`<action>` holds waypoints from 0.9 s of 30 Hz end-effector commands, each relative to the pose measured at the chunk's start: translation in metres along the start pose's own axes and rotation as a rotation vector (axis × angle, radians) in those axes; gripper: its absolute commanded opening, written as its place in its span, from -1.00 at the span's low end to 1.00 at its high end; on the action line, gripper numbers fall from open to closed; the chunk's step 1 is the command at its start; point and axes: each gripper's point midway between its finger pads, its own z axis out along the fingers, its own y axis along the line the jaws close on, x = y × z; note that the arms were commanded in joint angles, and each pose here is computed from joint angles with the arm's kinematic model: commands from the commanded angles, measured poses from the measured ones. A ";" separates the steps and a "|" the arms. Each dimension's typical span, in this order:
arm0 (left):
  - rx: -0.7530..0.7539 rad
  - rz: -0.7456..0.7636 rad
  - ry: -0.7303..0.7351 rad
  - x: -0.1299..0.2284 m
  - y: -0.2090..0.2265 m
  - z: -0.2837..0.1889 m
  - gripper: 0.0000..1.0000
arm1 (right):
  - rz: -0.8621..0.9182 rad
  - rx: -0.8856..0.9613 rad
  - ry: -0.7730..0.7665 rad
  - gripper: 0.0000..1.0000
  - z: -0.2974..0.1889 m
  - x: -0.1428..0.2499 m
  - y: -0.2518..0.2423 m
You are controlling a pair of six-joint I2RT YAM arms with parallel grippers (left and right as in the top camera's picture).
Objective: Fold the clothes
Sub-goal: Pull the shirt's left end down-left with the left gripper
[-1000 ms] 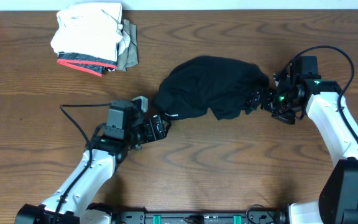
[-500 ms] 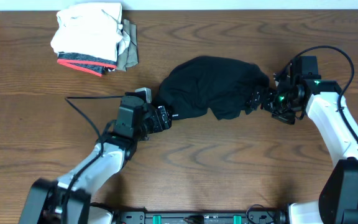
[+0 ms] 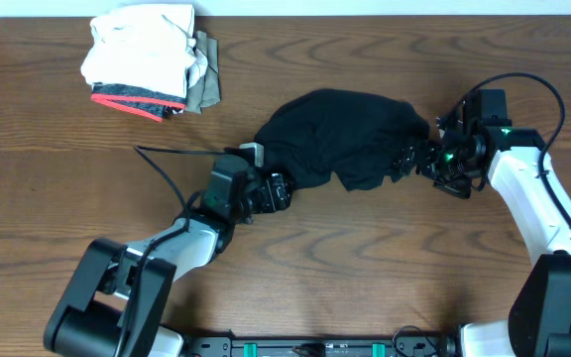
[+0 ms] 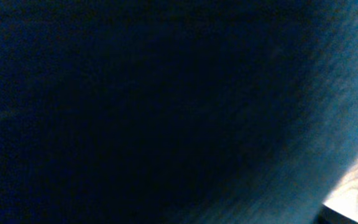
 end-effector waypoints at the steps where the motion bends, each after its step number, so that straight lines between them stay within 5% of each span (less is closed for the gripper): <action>1: -0.032 0.033 -0.009 0.000 0.005 0.008 0.62 | -0.009 0.008 0.004 0.98 0.001 0.002 0.001; 11: -0.078 0.034 -0.027 0.001 0.018 0.015 0.58 | -0.030 0.022 0.013 0.99 0.001 0.005 -0.002; 22: -0.073 0.028 -0.024 0.001 0.017 0.015 -0.74 | -0.030 0.022 0.014 0.98 0.001 0.005 -0.002; 27: -0.029 0.018 -0.028 -0.003 0.005 0.011 -0.88 | -0.031 0.023 0.014 0.99 0.001 0.005 -0.002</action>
